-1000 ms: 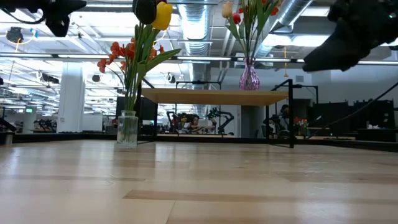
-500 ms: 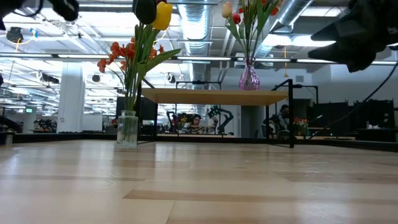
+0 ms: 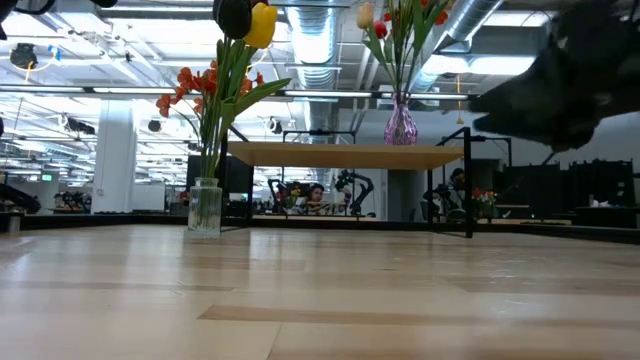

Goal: Pick and place flowers into a vace then onto a shelf
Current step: Adjust the transparent vase with the flowers on the table

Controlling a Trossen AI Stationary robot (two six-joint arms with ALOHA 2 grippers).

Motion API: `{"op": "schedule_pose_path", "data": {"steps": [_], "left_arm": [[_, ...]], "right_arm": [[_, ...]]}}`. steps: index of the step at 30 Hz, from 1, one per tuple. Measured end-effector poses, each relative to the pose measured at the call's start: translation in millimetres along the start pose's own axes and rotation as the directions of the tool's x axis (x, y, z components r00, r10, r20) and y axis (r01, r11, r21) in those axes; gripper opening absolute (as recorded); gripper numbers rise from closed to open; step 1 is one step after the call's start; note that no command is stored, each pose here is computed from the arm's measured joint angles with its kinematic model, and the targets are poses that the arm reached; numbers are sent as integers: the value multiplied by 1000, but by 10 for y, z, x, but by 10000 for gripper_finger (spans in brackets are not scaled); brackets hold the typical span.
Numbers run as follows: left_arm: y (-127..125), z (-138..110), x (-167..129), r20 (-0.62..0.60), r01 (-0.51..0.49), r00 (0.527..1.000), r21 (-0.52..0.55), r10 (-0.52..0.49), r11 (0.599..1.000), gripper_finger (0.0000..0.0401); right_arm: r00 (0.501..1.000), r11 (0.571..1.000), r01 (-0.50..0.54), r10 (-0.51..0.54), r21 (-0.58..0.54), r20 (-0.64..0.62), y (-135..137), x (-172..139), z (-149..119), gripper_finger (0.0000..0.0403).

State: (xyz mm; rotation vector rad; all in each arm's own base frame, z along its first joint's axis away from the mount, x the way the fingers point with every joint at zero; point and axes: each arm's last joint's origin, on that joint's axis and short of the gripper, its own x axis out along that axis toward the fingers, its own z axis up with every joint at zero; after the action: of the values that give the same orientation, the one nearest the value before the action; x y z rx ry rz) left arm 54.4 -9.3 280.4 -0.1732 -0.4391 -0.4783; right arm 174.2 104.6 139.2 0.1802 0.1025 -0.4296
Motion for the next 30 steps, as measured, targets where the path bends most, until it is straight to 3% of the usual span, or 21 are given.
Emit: {"op": "schedule_pose_path", "data": {"steps": [8,13,18,22,25,30], "left_arm": [[22,-67,8,-49,1,999,0,-1,1000,183],[130,-73,112,-71,-164,984,-33,161,986,183],[324,-65,431,-243,-324,923,-71,299,943,183],[302,-20,749,-334,-245,921,-94,202,965,183],[144,181,938,-348,-184,926,-76,147,980,183],[-180,544,1129,-329,-196,925,7,188,980,183]], "right_arm": [[996,994,84,-81,-73,39,295,361,-176,77],[994,992,83,-75,-97,85,389,366,-221,9],[994,991,42,-29,-126,103,443,308,-197,18],[995,993,2,9,-114,96,476,265,-208,30],[996,995,-26,34,-96,83,506,219,-261,33],[997,994,-49,55,-96,61,536,175,-374,30]]}}
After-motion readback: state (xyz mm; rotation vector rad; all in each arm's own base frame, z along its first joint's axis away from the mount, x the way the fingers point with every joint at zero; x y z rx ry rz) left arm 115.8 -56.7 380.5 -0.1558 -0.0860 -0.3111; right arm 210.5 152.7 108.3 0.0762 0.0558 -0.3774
